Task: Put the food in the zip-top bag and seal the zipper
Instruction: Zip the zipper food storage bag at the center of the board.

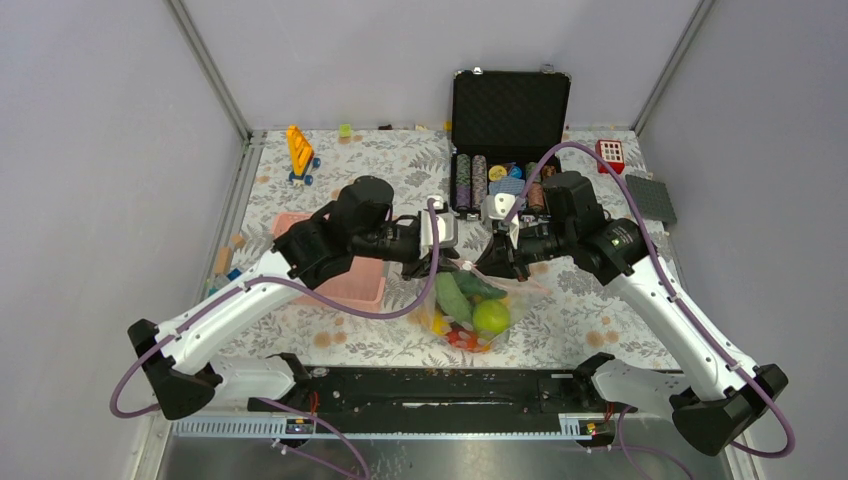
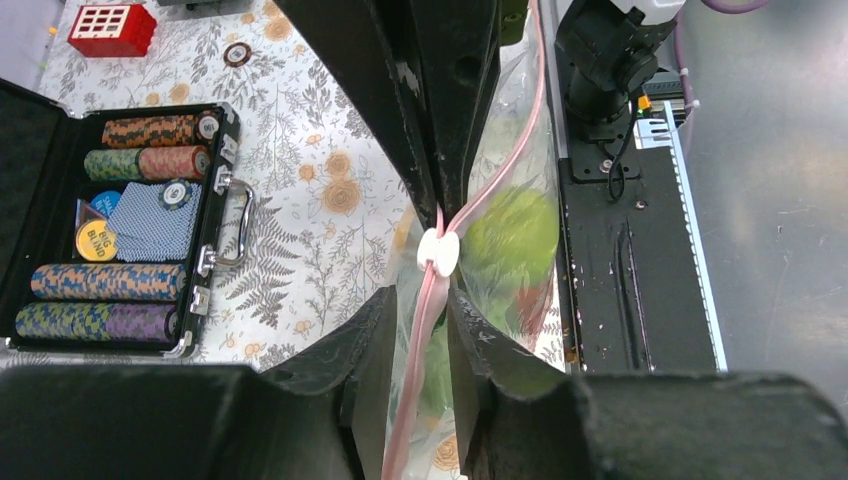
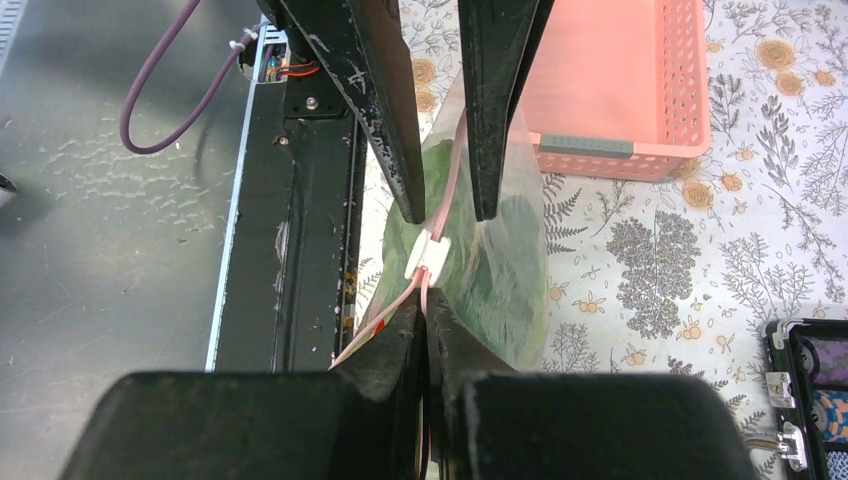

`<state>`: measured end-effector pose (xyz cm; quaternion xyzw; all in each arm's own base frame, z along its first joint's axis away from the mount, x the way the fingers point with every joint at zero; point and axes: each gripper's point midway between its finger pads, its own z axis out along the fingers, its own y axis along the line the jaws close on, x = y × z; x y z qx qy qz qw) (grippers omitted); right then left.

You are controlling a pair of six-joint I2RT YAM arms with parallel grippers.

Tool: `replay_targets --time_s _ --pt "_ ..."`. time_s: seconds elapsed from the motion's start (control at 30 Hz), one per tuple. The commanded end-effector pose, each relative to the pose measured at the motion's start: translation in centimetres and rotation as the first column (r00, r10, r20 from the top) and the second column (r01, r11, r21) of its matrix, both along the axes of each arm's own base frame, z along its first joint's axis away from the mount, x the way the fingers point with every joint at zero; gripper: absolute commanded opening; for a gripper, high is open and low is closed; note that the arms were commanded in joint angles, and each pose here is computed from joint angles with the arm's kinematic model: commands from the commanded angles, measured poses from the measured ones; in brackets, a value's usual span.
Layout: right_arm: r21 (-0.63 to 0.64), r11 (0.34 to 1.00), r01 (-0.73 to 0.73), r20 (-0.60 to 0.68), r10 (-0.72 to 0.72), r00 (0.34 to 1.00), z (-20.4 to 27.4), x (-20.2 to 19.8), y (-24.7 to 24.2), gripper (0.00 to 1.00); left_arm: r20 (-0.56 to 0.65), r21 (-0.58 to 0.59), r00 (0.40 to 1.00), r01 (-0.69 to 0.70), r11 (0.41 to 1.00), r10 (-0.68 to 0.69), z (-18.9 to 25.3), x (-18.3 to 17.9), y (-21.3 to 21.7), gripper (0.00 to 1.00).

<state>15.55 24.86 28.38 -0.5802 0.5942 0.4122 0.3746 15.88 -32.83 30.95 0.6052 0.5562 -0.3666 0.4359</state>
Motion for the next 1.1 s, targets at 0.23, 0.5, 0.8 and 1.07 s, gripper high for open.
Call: replay_targets --time_s 0.23,0.5,0.8,1.07 --pt "0.066 0.997 -0.047 0.065 0.042 0.997 2.9 -0.4 0.6 0.0 0.009 -0.011 0.997 0.078 0.997 -0.078 1.4 -0.4 -0.9 0.25" --pt "0.053 0.998 -0.024 0.064 0.02 0.998 2.6 -0.1 0.5 0.0 0.043 0.001 0.989 0.14 0.99 -0.139 0.9 -1.0 -0.7 0.0" --pt "0.019 0.938 0.347 0.101 -0.347 0.932 4.5 3.6 -2.3 0.69 0.132 -0.05 0.991 0.032 0.998 -0.025 1.0 0.2 0.3 0.0" --pt "0.168 0.962 0.214 0.138 -0.238 0.961 7.7 0.9 -1.3 0.77 0.103 -0.103 0.99 -0.081 0.991 0.092 2.1 1.6 0.3 0.0"
